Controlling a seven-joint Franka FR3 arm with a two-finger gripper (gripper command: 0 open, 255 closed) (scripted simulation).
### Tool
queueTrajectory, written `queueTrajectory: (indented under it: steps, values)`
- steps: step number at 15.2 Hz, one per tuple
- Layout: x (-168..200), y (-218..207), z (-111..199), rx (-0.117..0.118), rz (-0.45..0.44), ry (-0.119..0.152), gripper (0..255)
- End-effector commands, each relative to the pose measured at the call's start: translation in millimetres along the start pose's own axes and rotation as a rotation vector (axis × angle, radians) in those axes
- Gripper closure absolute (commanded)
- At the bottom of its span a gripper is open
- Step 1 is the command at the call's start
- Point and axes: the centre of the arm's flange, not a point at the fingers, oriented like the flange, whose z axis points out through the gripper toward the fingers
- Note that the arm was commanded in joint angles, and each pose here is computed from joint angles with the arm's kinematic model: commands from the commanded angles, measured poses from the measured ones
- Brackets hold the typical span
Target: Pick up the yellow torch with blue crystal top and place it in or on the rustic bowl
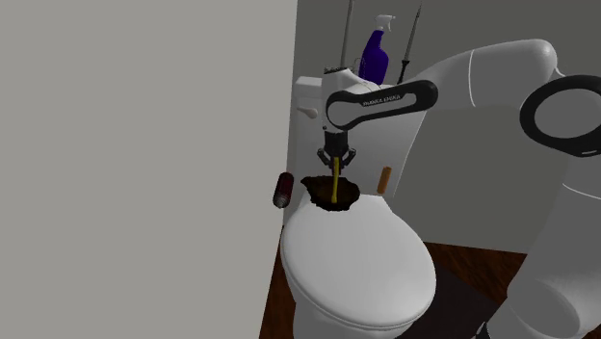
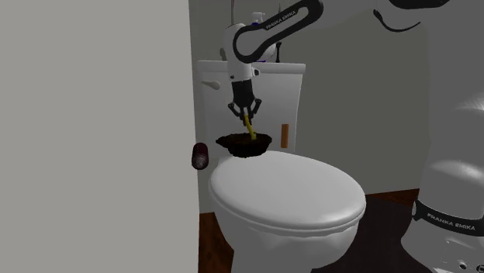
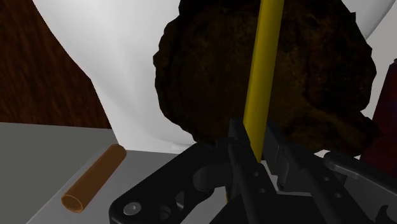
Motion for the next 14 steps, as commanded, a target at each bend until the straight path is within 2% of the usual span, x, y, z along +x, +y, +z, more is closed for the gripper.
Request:
queueTrajectory:
  steps: [1, 3, 11, 12, 14]
  values:
    - [-2.0, -1.7, 9.5, 0.000, 0.000, 0.000, 255]
    - [-2.8, -2.9, 17.4, 0.000, 0.000, 0.000, 255]
    - [-2.8, -2.9, 17.4, 0.000, 0.000, 0.000, 255]
    - [-2.8, -2.9, 17.4, 0.000, 0.000, 0.000, 0]
    - [-2.9, -2.9, 17.4, 0.000, 0.000, 0.000, 0]
